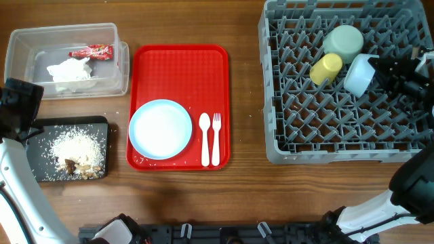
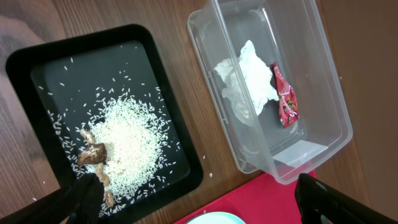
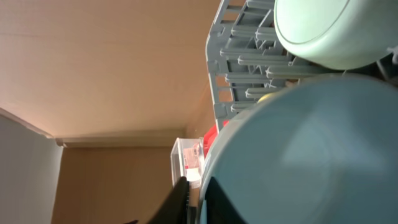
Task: Sort waste into correct bins and load items into the dishwasher rack
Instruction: 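Carry the blue bowl to the rack and set it right of the cup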
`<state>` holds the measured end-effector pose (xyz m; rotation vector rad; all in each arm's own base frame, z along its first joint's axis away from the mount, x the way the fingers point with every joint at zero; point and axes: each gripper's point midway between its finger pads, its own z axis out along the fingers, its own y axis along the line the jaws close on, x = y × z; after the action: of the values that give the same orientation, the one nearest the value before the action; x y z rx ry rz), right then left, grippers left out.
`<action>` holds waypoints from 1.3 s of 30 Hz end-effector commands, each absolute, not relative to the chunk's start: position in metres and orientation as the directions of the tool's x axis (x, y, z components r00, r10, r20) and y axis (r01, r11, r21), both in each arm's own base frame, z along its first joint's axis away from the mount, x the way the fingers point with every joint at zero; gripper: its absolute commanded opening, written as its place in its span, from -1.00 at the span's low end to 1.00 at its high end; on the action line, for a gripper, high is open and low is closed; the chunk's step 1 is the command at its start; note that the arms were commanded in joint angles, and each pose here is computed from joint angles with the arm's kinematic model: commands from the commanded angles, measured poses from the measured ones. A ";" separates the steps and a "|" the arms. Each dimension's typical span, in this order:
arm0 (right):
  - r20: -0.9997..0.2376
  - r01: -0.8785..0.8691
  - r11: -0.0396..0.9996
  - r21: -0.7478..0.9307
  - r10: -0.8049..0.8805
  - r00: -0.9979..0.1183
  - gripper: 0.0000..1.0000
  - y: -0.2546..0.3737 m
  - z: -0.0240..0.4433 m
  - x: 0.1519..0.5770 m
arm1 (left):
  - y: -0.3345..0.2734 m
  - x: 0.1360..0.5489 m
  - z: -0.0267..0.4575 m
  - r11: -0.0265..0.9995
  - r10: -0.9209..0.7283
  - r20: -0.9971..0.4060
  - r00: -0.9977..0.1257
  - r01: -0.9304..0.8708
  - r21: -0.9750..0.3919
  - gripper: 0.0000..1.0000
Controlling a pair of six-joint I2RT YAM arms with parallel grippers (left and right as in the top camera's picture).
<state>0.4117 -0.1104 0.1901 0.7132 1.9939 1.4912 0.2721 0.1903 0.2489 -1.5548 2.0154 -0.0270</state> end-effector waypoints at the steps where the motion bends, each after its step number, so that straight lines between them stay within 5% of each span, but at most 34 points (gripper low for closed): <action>1: -0.118 0.076 0.242 0.967 0.695 -0.709 -0.69 -0.111 0.193 0.413 | 0.193 0.272 0.255 0.318 -0.886 -0.443 -0.136 -0.874 -0.367 1.00; 10: -0.151 -0.061 0.158 0.986 0.657 -0.738 -0.92 -0.109 0.230 0.420 | 0.193 0.272 0.255 0.318 -0.886 -0.443 -0.136 -0.874 -0.367 1.00; 19: -0.077 0.028 0.147 0.989 0.663 -0.744 -0.91 -0.107 0.181 0.435 | 0.193 0.272 0.255 0.318 -0.886 -0.443 -0.136 -0.874 -0.367 1.00; 24: -0.028 0.278 0.276 0.920 0.754 -0.657 -0.92 -0.128 0.122 0.429 | 0.193 0.272 0.255 0.318 -0.886 -0.443 -0.136 -0.874 -0.367 1.00; 30: -0.082 0.324 0.357 0.876 0.772 -0.630 -0.90 -0.139 0.133 0.411 | 0.193 0.272 0.255 0.318 -0.886 -0.443 -0.136 -0.874 -0.367 1.00; 37: -0.170 0.395 0.455 0.798 0.799 -0.577 -0.07 -0.141 0.176 0.385 | 0.193 0.272 0.255 0.318 -0.886 -0.443 -0.136 -0.874 -0.367 1.00; 39: -0.205 0.429 0.487 0.761 0.807 -0.553 0.03 -0.142 0.189 0.374 | 0.193 0.272 0.255 0.318 -0.886 -0.443 -0.136 -0.874 -0.367 1.00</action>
<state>0.3868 -0.1335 0.1650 1.0277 2.1715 1.1094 0.2721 0.1902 0.2489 -1.5547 2.0155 -0.0275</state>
